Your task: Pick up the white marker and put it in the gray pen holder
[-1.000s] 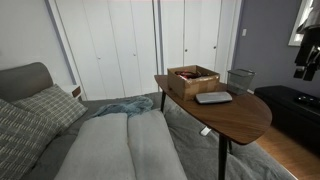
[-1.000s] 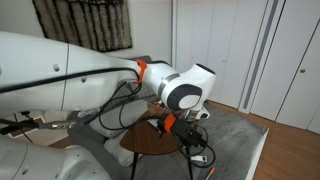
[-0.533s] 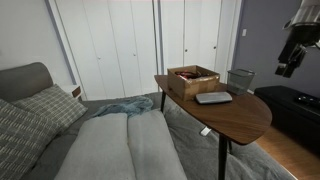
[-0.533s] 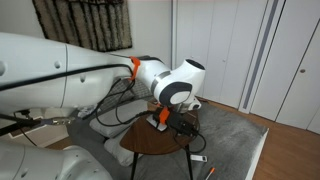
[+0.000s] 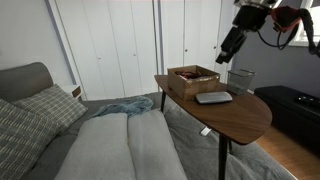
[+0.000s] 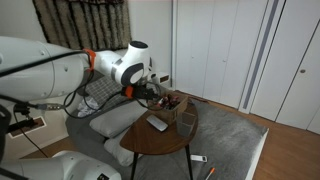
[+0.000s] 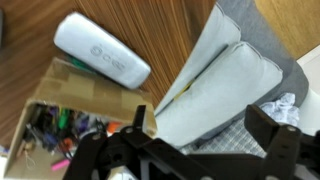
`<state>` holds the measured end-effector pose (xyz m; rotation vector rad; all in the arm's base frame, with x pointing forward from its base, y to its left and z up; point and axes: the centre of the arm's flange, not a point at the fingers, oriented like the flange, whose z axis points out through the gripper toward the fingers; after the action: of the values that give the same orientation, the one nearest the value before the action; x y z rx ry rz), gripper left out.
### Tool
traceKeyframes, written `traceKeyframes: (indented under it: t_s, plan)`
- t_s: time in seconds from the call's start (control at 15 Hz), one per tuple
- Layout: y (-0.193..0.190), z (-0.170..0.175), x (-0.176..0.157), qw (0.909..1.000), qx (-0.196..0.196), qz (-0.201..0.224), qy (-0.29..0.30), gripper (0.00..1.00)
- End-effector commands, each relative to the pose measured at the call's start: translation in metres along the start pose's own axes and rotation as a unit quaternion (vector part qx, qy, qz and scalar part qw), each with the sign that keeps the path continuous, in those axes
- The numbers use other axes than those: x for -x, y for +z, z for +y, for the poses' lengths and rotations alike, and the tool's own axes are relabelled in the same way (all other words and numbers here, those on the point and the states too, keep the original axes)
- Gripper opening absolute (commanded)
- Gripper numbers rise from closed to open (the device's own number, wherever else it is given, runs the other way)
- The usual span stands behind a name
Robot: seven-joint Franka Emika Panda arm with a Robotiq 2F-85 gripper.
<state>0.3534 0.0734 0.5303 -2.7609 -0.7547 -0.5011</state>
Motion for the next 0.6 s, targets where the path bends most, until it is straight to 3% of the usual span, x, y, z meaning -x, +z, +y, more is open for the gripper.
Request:
traceKeyframes:
  t_s: [0.0, 0.53]
  plan:
    - [-0.006, -0.012, -0.008, 0.9999, 0.002, 0.008, -0.006, 1.0]
    - [0.002, 0.0, 0.0, 1.0, -0.004, -0.001, 0.004, 1.0]
